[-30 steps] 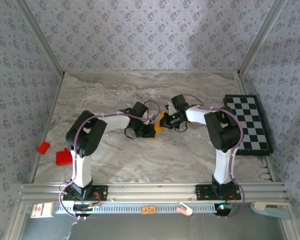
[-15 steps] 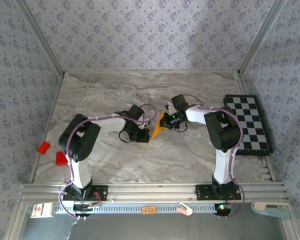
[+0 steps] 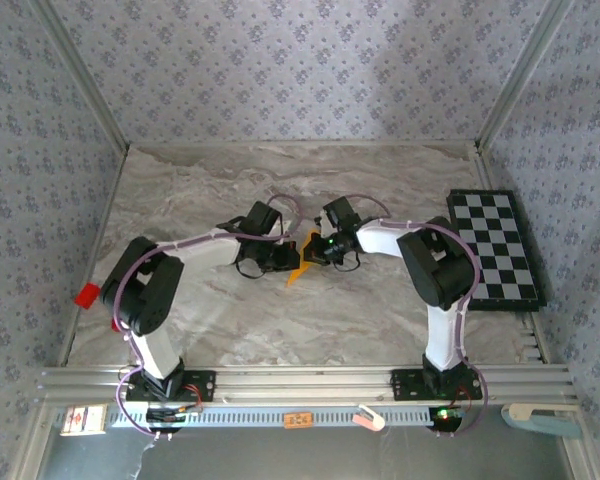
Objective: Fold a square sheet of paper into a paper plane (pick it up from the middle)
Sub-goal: Fold the wing for the fifth time at the center of the table, then turn over the paper plane at the top-center of the table.
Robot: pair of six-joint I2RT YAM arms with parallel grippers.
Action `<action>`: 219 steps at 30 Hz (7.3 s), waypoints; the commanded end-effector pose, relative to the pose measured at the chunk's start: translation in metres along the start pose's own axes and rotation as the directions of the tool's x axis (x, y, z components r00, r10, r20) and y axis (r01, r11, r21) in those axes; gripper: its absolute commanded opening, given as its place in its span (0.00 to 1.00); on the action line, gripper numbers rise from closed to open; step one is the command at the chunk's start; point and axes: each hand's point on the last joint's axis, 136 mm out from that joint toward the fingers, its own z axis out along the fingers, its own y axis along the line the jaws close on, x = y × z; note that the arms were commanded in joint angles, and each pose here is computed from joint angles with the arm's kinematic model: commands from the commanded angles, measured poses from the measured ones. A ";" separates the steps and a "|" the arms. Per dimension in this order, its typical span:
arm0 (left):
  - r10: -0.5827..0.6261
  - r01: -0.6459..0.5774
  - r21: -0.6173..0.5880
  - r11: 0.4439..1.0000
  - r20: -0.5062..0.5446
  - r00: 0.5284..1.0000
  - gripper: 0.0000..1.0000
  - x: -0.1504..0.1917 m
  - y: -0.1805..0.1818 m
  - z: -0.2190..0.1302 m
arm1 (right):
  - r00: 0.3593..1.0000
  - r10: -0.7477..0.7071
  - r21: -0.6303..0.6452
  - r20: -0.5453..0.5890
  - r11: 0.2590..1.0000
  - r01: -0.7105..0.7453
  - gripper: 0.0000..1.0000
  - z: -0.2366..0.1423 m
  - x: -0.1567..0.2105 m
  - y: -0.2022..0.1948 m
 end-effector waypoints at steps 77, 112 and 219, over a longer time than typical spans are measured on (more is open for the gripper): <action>-0.228 0.179 -0.282 0.943 -0.152 0.962 0.00 0.056 0.075 0.038 | 0.935 0.086 0.136 0.344 0.981 -0.140 0.00 -0.092 -0.100 -0.099; -0.229 0.179 -0.285 0.942 -0.152 0.962 0.00 0.059 0.074 0.039 | 0.972 0.157 0.078 0.174 0.982 -0.173 0.00 -0.026 -0.039 -0.081; -0.275 0.408 -0.234 0.882 0.448 0.851 1.00 -0.033 0.142 -0.160 | 0.947 -0.264 0.453 0.184 0.878 0.156 0.00 -0.081 -0.059 0.084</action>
